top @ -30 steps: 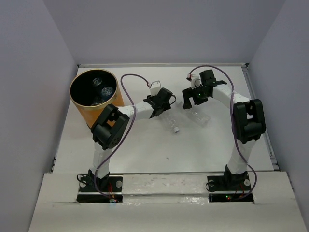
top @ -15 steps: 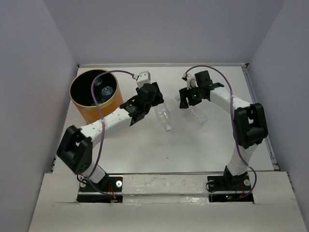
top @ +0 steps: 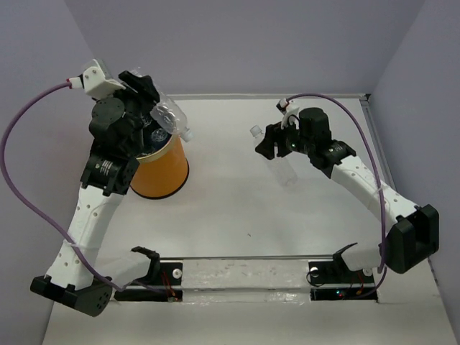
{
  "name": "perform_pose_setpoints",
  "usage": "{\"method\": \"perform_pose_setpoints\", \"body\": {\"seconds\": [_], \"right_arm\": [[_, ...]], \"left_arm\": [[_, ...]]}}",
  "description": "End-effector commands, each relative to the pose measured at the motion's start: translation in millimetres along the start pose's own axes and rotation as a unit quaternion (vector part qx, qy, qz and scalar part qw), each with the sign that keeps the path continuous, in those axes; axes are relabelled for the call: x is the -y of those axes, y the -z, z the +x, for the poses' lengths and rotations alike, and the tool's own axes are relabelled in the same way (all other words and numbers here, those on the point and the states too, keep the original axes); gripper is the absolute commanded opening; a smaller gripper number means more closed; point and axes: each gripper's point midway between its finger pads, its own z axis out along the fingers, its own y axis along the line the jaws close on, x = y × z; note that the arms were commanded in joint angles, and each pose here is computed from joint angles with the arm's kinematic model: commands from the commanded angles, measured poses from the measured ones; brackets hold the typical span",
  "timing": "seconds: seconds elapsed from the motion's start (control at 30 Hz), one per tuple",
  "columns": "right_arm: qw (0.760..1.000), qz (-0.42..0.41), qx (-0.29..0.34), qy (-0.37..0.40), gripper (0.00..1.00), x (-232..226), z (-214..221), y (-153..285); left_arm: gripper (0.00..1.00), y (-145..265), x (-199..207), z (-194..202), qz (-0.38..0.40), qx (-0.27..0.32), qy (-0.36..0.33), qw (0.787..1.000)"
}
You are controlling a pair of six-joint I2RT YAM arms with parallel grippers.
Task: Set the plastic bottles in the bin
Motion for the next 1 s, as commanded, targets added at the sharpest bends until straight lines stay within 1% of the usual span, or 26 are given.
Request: {"method": "perform_pose_setpoints", "body": {"seconds": [0.0, 0.03, 0.07, 0.1, 0.17, 0.23, 0.27, 0.3, 0.33, 0.4, 0.43, 0.47, 0.53, 0.57, 0.6, 0.63, 0.67, 0.7, 0.77, 0.8, 0.83, 0.87, 0.9, 0.93, 0.97], "right_arm": [[0.993, -0.077, 0.088, 0.006, 0.28, -57.4, -45.3, 11.0], [0.992, -0.086, 0.095, 0.010, 0.28, -65.8, -49.7, 12.1], [0.990, -0.096, 0.102, 0.013, 0.28, -74.1, -55.5, 12.8], [0.988, -0.111, 0.106, 0.017, 0.28, -88.1, -58.3, 12.4], [0.985, -0.126, 0.112, 0.027, 0.28, -107.3, -63.6, 10.5], [0.984, -0.135, 0.115, 0.029, 0.28, -118.1, -65.6, 8.1], [0.983, -0.139, 0.119, 0.031, 0.28, -123.8, -68.9, 6.4], [0.983, -0.132, 0.125, 0.027, 0.28, -124.9, -72.5, 4.0], [0.983, -0.131, 0.125, 0.025, 0.28, -127.7, -72.4, 0.1], [0.982, -0.134, 0.130, 0.024, 0.28, -133.7, -75.2, -1.9], [0.978, -0.145, 0.149, 0.022, 0.28, -142.7, -85.5, -0.2], [0.975, -0.155, 0.156, 0.016, 0.28, -149.2, -89.0, -2.7], [0.969, -0.175, 0.173, 0.014, 0.28, -162.5, -102.9, -0.3], [0.967, -0.180, 0.182, 0.013, 0.28, -165.5, -111.1, -0.1], [0.964, -0.190, 0.184, 0.010, 0.28, -173.3, -114.3, -6.7], [0.958, -0.202, 0.203, 0.012, 0.28, -185.7, -133.5, -0.4], [0.955, -0.208, 0.210, 0.009, 0.28, -189.1, -141.3, -1.2], [0.948, -0.230, 0.219, 0.003, 0.28, -201.3, -150.0, 1.6], [0.939, -0.250, 0.238, -0.009, 0.28, -213.6, -166.2, -2.4], [0.928, -0.266, 0.258, -0.019, 0.28, -223.7, -178.1, 1.8], [0.924, -0.276, 0.262, -0.023, 0.28, -231.8, -181.3, 0.3], [0.925, -0.276, 0.258, -0.028, 0.28, -231.5, -180.8, -14.5], [0.916, -0.286, 0.280, -0.031, 0.28, -243.3, -198.0, -7.1], [0.911, -0.294, 0.286, -0.032, 0.28, -253.0, -201.2, -8.9], [0.907, -0.297, 0.298, -0.032, 0.28, -258.4, -207.6, -9.8]], "left_arm": [[0.43, -4.0, -70.4, -28.8, -0.143, 0.043, -0.082, 0.985], [0.43, -4.7, -87.0, -36.7, -0.176, 0.056, -0.087, 0.979], [0.44, -8.6, -94.9, -40.0, -0.197, 0.068, -0.091, 0.974], [0.45, -7.2, -109.4, -45.8, -0.236, 0.083, -0.103, 0.963], [0.45, -12.7, -130.0, -56.7, -0.287, 0.106, -0.116, 0.945], [0.45, -16.1, -141.8, -65.2, -0.320, 0.127, -0.126, 0.930], [0.45, -25.3, -144.2, -70.3, -0.334, 0.144, -0.127, 0.923], [0.45, -23.0, -151.6, -74.7, -0.364, 0.156, -0.134, 0.908], [0.45, -29.6, -154.2, -75.3, -0.377, 0.161, -0.152, 0.899], [0.45, -29.8, -161.2, -72.1, -0.398, 0.166, -0.162, 0.888], [0.46, -26.9, -166.1, -69.8, -0.409, 0.165, -0.175, 0.880], [0.50, -25.4, -172.6, -59.9, -0.411, 0.168, -0.174, 0.879], [0.62, -20.7, -177.1, -51.3, -0.405, 0.169, -0.172, 0.882], [0.67, -18.8, -183.5, -38.8, -0.405, 0.162, -0.168, 0.884], [0.81, -17.1, -181.4, -34.4, -0.395, 0.160, -0.165, 0.889], [0.96, -10.0, -179.5, -33.3, -0.383, 0.168, -0.143, 0.897], [0.96, -6.0, -174.5, -38.0, -0.372, 0.170, -0.140, 0.902], [0.99, -10.2, -164.9, -32.5, -0.336, 0.163, -0.127, 0.919], [0.99, -1.5, -146.5, -42.6, -0.286, 0.156, -0.113, 0.939], [0.99, -3.7, -129.8, -43.7, -0.238, 0.150, -0.097, 0.955], [0.99, 0.1, -121.3, -46.9, -0.215, 0.146, -0.085, 0.962], [0.99, 12.0, -111.7, -56.5, -0.188, 0.148, -0.074, 0.968], [0.99, 14.8, -97.0, -59.3, -0.147, 0.145, -0.063, 0.976], [0.99, 28.9, -88.5, -72.0, -0.124, 0.158, -0.048, 0.978], [0.99, 34.8, -83.6, -76.1, -0.108, 0.162, -0.040, 0.980]]}}
